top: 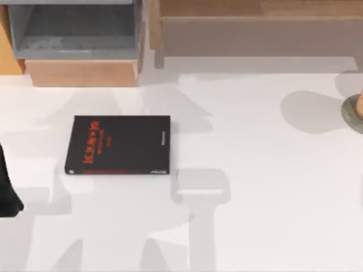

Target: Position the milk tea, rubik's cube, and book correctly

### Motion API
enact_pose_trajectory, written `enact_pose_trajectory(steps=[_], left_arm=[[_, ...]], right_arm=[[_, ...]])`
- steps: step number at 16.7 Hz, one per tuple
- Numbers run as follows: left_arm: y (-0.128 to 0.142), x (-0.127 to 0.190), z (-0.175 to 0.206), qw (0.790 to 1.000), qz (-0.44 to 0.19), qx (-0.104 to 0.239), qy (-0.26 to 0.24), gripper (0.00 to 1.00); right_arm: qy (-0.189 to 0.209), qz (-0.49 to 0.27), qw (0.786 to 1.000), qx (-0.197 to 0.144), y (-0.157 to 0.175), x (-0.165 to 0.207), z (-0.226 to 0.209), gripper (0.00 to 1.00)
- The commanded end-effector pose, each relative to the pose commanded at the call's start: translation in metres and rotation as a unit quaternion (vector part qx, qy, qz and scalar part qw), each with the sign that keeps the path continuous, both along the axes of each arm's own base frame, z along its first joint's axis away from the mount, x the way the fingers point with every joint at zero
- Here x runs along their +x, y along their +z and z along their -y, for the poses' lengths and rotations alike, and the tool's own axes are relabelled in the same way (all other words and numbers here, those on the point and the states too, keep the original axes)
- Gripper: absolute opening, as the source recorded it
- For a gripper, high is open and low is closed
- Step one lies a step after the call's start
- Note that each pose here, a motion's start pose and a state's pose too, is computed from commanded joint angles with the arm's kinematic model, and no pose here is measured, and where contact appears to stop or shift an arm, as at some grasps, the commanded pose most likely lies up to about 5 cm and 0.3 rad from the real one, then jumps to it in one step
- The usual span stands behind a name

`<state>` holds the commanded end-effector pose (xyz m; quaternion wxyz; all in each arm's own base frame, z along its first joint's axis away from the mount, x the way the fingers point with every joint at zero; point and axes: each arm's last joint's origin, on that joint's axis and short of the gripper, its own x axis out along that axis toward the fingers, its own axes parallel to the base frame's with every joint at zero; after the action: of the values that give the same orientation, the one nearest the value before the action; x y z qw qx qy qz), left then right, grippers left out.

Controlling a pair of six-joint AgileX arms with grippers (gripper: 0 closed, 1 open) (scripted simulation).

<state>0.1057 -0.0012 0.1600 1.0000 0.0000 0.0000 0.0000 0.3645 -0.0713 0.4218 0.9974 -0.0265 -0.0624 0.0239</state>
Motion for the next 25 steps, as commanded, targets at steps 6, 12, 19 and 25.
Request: enact_pose_trajectory(steps=[6,12,19,25], left_arm=[[0.000,0.000,0.000,1.000,0.000,0.000,0.000,1.00],[0.000,0.000,0.000,1.000,0.000,0.000,0.000,1.00],[0.000,0.000,0.000,1.000,0.000,0.000,0.000,1.00],[0.000,0.000,0.000,1.000,0.000,0.000,0.000,1.00]], right_arm=[[0.004,0.002,1.000,0.001,0.003,0.058,-0.004,0.00],[-0.030,-0.062,0.997,0.026,-0.026,0.083,0.022,0.00],[-0.030,-0.062,0.997,0.026,-0.026,0.083,0.022,0.38],[-0.030,-0.062,0.997,0.026,-0.026,0.083,0.022,0.83]])
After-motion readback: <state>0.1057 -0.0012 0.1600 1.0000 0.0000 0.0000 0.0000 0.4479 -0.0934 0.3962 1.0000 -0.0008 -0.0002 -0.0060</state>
